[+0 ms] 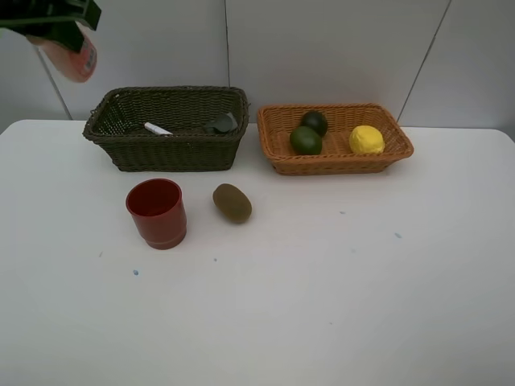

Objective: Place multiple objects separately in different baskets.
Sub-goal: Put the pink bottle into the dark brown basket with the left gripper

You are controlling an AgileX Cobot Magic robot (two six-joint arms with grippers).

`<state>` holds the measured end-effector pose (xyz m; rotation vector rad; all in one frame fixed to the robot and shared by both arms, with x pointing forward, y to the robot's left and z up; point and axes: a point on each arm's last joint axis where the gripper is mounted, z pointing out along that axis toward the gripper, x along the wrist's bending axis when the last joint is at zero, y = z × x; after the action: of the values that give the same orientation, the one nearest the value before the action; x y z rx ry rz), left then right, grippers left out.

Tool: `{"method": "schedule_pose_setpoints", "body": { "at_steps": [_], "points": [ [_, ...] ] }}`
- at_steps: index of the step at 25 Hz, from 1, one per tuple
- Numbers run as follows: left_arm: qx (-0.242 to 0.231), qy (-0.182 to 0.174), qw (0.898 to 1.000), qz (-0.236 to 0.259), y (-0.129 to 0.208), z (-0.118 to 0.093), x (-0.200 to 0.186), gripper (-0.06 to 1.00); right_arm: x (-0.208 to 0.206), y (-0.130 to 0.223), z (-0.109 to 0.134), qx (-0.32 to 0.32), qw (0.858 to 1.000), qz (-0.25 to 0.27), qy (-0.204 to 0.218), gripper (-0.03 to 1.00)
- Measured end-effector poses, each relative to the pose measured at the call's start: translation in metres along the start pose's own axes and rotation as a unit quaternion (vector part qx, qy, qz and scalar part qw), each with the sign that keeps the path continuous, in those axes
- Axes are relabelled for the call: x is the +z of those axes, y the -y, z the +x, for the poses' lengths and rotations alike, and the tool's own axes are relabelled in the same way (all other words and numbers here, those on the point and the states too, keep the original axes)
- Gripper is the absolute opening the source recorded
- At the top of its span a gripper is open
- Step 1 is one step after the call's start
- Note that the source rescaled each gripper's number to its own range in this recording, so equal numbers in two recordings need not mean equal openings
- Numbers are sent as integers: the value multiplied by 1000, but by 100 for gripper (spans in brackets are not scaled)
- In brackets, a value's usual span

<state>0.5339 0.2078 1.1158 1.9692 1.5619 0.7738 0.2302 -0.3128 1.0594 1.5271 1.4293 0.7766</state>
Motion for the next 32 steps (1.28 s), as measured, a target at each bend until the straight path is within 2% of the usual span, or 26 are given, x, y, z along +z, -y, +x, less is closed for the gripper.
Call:
{"method": "schedule_pose_setpoints", "body": {
  "at_steps": [2,8,13,18,25,32],
  "points": [
    [-4,0,1000,-11,-13,-1,28,39,0,0,0,0,1000,0,0,100],
    [-15,-8,1000,20,-32,-4,120,39,0,0,0,0,1000,0,0,100],
    [-26,-7,999,26,-45,-9,169,39,0,0,0,0,1000,0,0,100],
    [-69,9,996,46,-42,-13,214,39,0,0,0,0,1000,0,0,100],
    [-121,34,987,99,-16,-23,254,39,0,0,0,0,1000,0,0,100],
    [-130,33,981,138,-4,-26,262,39,0,0,0,0,1000,0,0,100]
  ]
}}
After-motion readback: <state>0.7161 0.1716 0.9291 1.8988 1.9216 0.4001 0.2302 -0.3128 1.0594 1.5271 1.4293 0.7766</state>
